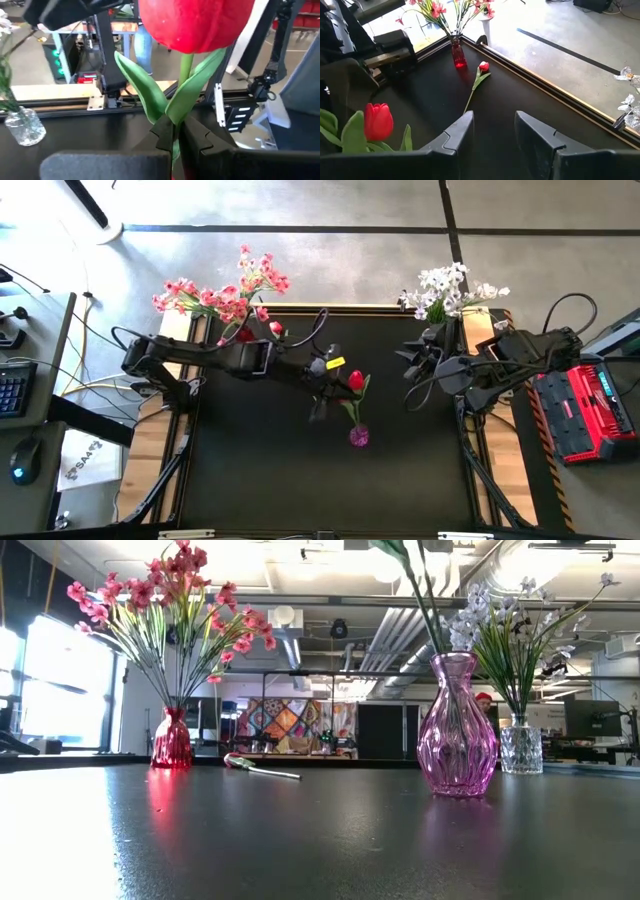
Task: Sort flowers into vase by color
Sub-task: Put the right red tulip into the purple flower vase, then put the red tulip into the purple flower vase
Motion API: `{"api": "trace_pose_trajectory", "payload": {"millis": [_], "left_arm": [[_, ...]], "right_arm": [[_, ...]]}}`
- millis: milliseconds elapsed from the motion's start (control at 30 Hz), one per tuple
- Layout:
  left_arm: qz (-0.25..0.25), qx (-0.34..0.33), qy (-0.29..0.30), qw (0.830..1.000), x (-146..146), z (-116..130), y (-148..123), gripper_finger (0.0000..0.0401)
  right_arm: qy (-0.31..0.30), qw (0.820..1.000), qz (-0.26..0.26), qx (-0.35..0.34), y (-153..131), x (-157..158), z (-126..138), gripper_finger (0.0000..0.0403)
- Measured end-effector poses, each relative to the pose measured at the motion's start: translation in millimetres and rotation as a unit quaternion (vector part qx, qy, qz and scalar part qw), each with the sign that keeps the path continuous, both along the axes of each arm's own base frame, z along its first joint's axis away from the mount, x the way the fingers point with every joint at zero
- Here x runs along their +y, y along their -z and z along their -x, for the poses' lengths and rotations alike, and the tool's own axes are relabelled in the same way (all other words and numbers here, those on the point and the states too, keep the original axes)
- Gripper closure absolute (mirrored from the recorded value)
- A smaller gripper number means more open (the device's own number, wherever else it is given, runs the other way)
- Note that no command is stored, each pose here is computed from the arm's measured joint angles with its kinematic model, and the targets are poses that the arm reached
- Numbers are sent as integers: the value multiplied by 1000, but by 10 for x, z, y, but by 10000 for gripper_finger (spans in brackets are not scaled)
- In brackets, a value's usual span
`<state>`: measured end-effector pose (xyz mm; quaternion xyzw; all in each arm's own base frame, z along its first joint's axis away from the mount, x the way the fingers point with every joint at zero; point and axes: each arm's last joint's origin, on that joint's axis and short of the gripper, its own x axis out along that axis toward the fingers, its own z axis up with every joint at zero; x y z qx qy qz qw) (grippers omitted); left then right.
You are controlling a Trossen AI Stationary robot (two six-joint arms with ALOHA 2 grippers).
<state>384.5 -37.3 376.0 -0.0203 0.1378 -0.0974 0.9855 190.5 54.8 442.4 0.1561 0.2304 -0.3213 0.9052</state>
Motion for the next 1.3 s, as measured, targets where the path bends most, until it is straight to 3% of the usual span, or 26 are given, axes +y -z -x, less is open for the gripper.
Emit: {"api": "trace_pose_trajectory", "payload": {"millis": [333,700,967,1100,1300], "left_arm": [[2,14,7,1000,-10,-47,78,391],[-1,13,6,1000,-11,-68,97,293],[51,-13,-59,997,167,105,-153,229],[60,-46,-66,995,265,266,-359,222],[66,-54,-69,994,276,356,-442,221]], "right_arm": [[3,1000,3,-1,-1,-2,1,274],[4,1000,4,-1,-1,-5,1,274],[25,1000,6,-5,-11,-88,-18,273],[26,1000,0,-8,-13,-91,-22,273],[26,1000,-9,-14,-17,-86,-28,273]]}}
